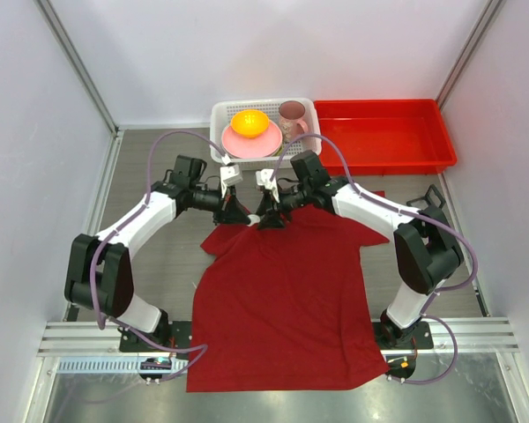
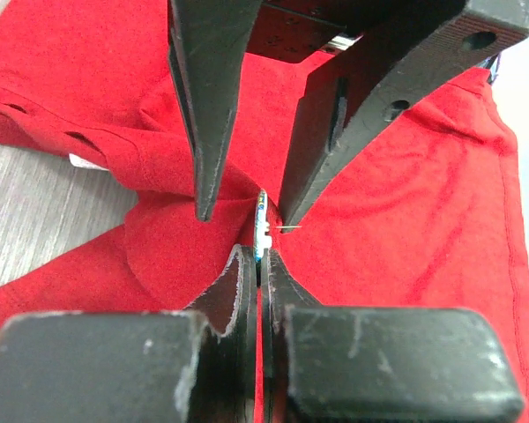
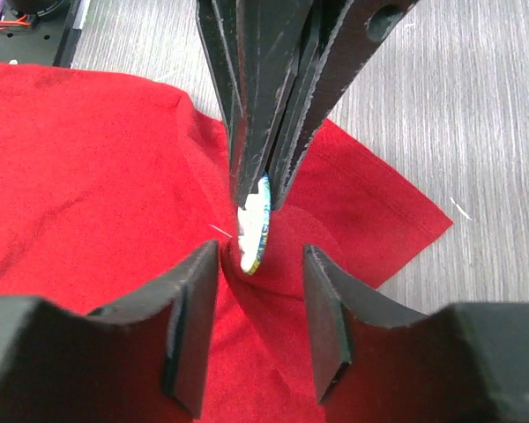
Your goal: Pin the brooch onto the clothing
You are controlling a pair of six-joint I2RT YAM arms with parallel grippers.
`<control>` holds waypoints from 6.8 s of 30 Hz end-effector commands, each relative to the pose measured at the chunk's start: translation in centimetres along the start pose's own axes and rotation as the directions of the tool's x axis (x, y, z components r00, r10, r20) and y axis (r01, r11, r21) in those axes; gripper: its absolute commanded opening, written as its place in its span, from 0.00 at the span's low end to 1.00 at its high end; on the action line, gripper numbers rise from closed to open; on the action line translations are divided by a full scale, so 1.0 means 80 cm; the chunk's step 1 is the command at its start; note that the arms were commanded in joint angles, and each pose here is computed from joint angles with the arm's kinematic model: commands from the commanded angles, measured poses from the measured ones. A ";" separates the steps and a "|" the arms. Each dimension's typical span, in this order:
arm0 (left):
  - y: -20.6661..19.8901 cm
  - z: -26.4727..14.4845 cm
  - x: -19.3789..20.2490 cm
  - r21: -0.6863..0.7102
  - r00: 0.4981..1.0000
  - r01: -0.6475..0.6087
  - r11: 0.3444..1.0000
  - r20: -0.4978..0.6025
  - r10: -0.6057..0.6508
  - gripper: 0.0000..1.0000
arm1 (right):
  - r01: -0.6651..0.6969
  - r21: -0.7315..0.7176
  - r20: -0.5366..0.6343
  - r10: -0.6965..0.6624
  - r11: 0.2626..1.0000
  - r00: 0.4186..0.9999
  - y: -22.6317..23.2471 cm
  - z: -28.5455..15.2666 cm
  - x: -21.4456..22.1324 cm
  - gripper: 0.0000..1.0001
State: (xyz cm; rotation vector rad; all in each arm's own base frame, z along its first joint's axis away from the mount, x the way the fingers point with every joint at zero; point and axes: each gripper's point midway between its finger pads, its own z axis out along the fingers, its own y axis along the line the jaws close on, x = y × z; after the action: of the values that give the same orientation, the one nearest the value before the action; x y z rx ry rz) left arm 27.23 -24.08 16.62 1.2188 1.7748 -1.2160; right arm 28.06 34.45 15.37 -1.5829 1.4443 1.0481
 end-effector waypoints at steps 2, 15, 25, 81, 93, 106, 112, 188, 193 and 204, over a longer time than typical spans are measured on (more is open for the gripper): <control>-0.006 0.001 -0.013 0.041 0.999 -0.051 0.998 0.003 0.051 0.00 | 0.095 -0.005 0.051 -0.095 0.995 0.994 0.005 -0.012 -0.041 0.37; -0.010 -0.005 -0.009 0.017 0.997 -0.065 0.998 -0.032 0.066 0.17 | 0.000 0.014 0.044 -0.001 1.000 0.999 0.003 -0.008 -0.044 0.01; 0.000 -0.014 0.000 -0.074 0.996 -0.088 0.993 -0.010 0.087 0.45 | -0.050 0.005 0.112 0.049 0.999 0.993 0.006 -0.010 -0.060 0.01; -0.003 -0.010 -0.020 -0.040 0.992 -0.114 0.993 0.047 0.116 0.00 | 0.034 -0.068 0.036 -0.032 0.997 0.999 0.022 -0.002 -0.045 0.43; -0.008 -0.010 -0.019 -0.026 0.992 -0.115 0.993 0.048 0.116 0.00 | 0.001 -0.056 0.082 0.004 0.998 0.997 0.013 0.003 -0.059 0.22; -0.011 -0.009 -0.020 -0.023 0.992 -0.115 0.993 0.047 0.116 0.00 | 0.031 -0.080 0.060 -0.026 0.996 0.998 0.025 0.008 -0.054 0.27; -0.012 -0.010 -0.021 -0.024 0.992 -0.118 0.993 0.047 0.119 0.00 | 0.020 -0.078 0.070 -0.015 0.997 0.997 0.023 0.010 -0.058 0.20; -0.033 -0.004 -0.026 -0.047 0.989 -0.126 0.991 0.068 0.129 0.00 | -0.278 0.002 0.027 0.278 0.960 0.960 0.006 0.042 -0.067 0.13; -0.038 -0.005 -0.019 -0.024 0.987 -0.154 0.988 0.041 0.155 0.00 | -0.243 0.014 0.027 0.243 0.970 0.970 -0.001 0.017 -0.063 0.31; -0.033 -0.004 -0.016 -0.005 0.987 -0.157 0.988 0.019 0.157 0.00 | -0.156 0.013 -0.002 0.156 0.988 0.988 0.005 0.000 -0.066 0.40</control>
State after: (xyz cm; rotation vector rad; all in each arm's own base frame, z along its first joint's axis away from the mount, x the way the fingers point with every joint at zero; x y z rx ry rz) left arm 25.97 -23.45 16.67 1.2512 1.7422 -1.0649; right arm 26.95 36.19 16.29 -1.4457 1.7761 1.1815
